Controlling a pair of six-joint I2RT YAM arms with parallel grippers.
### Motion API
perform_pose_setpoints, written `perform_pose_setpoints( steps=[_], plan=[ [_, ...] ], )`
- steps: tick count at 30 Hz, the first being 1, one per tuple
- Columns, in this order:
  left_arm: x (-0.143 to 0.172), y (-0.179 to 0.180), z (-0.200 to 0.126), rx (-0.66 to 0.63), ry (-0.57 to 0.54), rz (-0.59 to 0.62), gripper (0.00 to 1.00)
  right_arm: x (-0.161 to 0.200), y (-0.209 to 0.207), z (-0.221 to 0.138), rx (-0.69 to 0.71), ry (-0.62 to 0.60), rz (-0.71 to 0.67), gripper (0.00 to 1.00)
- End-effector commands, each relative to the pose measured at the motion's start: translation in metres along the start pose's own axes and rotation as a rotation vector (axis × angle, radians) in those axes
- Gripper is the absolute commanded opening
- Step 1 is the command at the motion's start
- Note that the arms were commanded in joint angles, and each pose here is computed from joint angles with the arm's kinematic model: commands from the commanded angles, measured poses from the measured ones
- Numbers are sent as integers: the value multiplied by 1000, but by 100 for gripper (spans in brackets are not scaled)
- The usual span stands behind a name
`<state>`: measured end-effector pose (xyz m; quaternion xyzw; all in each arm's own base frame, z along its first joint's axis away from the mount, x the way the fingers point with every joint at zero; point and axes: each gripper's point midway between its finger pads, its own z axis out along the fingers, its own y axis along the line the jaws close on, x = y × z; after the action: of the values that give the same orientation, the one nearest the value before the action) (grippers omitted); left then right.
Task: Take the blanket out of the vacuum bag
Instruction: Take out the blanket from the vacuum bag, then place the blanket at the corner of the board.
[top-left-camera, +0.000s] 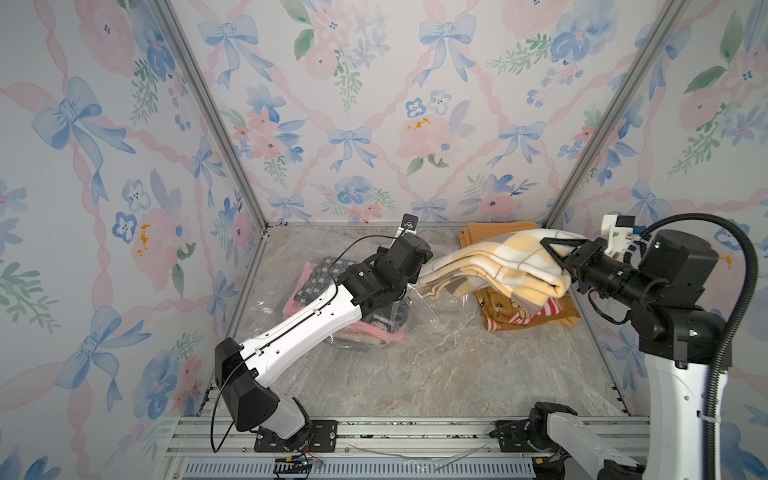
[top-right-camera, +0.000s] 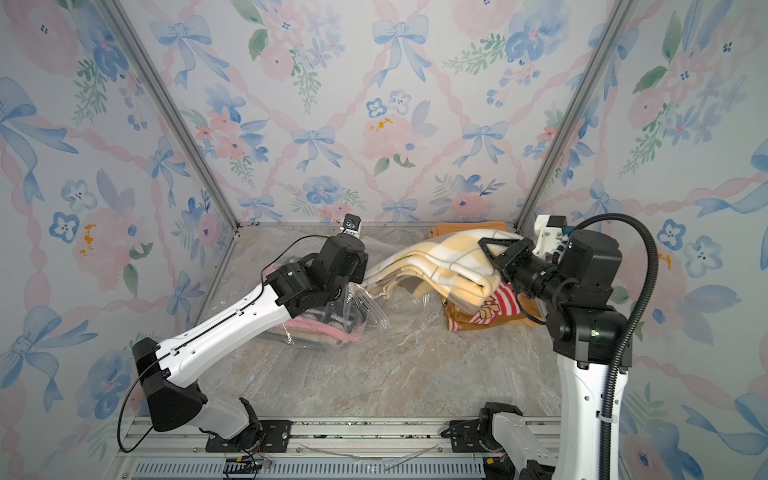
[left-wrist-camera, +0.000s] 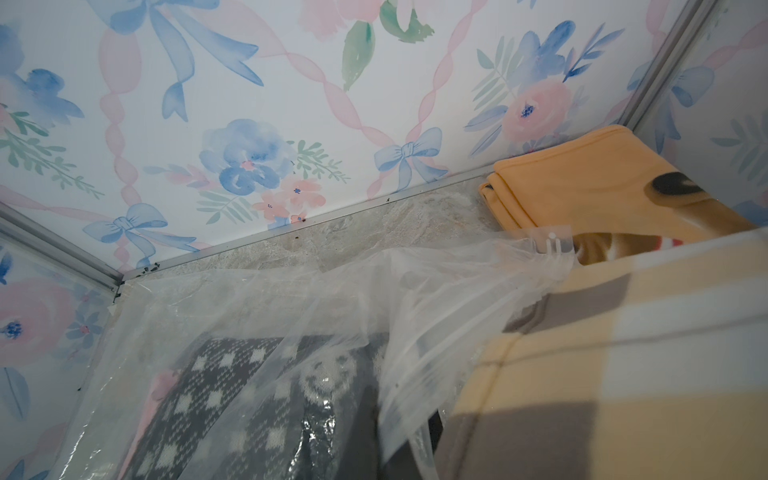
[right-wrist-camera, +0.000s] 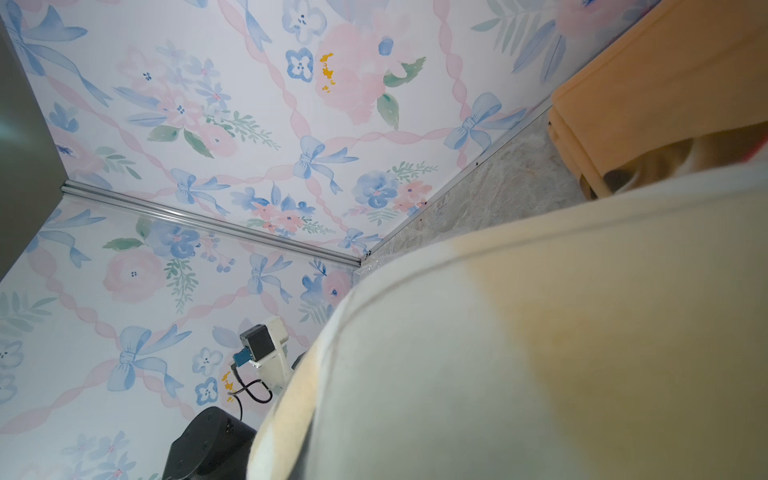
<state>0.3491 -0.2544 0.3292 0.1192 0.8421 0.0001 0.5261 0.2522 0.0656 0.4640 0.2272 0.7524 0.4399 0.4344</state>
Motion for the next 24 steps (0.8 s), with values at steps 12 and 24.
perform_pose_setpoints(
  steps=[12,24],
  plan=[
    [5,41,-4,8,-28,-76,0,-71,66,-40,-105,-256,-153,0],
    [8,38,1,7,-15,-79,0,-126,58,-21,-70,-361,-198,0]
  ],
)
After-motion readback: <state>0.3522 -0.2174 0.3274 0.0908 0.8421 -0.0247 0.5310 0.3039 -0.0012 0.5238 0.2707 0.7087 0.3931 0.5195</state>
